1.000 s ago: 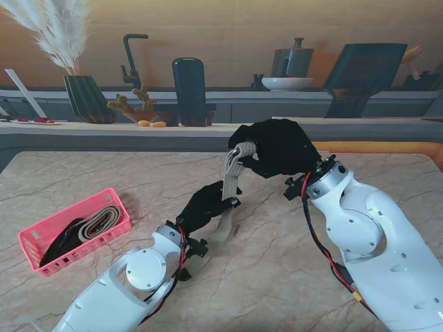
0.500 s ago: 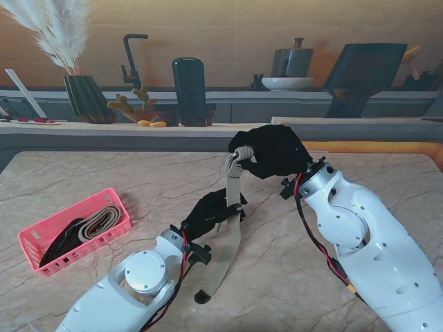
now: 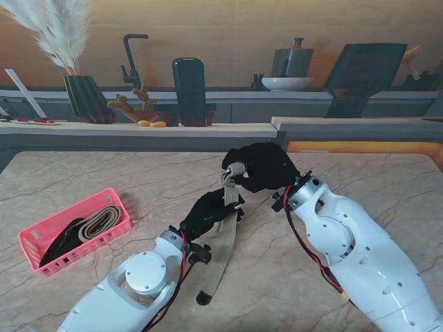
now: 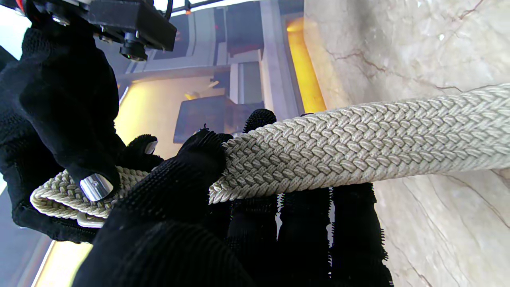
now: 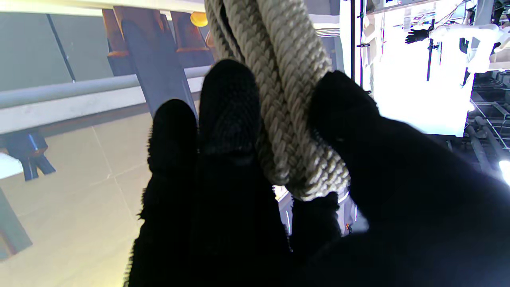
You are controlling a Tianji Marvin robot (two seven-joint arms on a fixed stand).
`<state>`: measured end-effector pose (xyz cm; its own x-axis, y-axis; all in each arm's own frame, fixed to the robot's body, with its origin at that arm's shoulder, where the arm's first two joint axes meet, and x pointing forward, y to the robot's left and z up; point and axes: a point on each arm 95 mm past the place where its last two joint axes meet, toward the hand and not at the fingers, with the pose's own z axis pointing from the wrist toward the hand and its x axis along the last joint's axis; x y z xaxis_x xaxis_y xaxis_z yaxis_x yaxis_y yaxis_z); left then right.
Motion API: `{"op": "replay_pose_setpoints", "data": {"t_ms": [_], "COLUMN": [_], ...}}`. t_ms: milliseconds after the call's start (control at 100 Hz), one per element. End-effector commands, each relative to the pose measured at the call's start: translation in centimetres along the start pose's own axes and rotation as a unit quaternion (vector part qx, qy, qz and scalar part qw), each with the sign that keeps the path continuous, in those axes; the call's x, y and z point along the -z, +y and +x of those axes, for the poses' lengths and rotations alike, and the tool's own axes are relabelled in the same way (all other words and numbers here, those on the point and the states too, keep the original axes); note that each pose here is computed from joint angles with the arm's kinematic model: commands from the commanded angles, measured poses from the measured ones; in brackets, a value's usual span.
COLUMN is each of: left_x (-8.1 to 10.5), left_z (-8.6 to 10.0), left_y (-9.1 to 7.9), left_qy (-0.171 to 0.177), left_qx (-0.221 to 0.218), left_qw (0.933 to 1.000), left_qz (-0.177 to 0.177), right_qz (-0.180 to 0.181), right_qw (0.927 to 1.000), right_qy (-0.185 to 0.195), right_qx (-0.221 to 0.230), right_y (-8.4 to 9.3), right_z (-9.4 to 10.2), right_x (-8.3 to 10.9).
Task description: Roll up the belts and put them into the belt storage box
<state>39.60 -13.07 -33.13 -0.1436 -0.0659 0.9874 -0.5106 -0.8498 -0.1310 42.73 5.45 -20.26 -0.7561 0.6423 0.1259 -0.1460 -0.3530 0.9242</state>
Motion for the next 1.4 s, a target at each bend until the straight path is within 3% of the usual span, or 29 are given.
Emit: {"op": "replay_pose_setpoints", "data": {"t_ms": [0,210,530,840,1390], "left_x": [-0.1,0.1,0.3,0.3,0.6], "left_z": [0.3,0.5,0.5,1.0,1.3], "left_y": [0.6,0.4,0.3,0.4,0.2], "left_qy": [0.005,0.016,0.026,0.032,0.029], "left_qx": [0.013,0.024,0.054,0.069,0.080], "left_qw": [0.9999,0.9994,0.9981,0.9969,0.9963], "left_qz": [0.004,0.017,0.011,0.019,0.011], "right_qz": [0.018,0.023,0.068,0.086,0.096], "right_qw": [0.9997,0.9992,0.9961,0.9947,0.9946], "right_qy": [-0.004,-0.011,-0.008,-0.005,0.018], "right_qx": [-0.014,-0.030,-0.055,-0.057,-0.035], "right_y": [-1.7,-2.9,-4.3,-5.6,-6.2], "right_z": [0.3,0.7,0.8,0.8,1.1], "right_x": [0.7,2.1,3.9,4.2,4.1]}}
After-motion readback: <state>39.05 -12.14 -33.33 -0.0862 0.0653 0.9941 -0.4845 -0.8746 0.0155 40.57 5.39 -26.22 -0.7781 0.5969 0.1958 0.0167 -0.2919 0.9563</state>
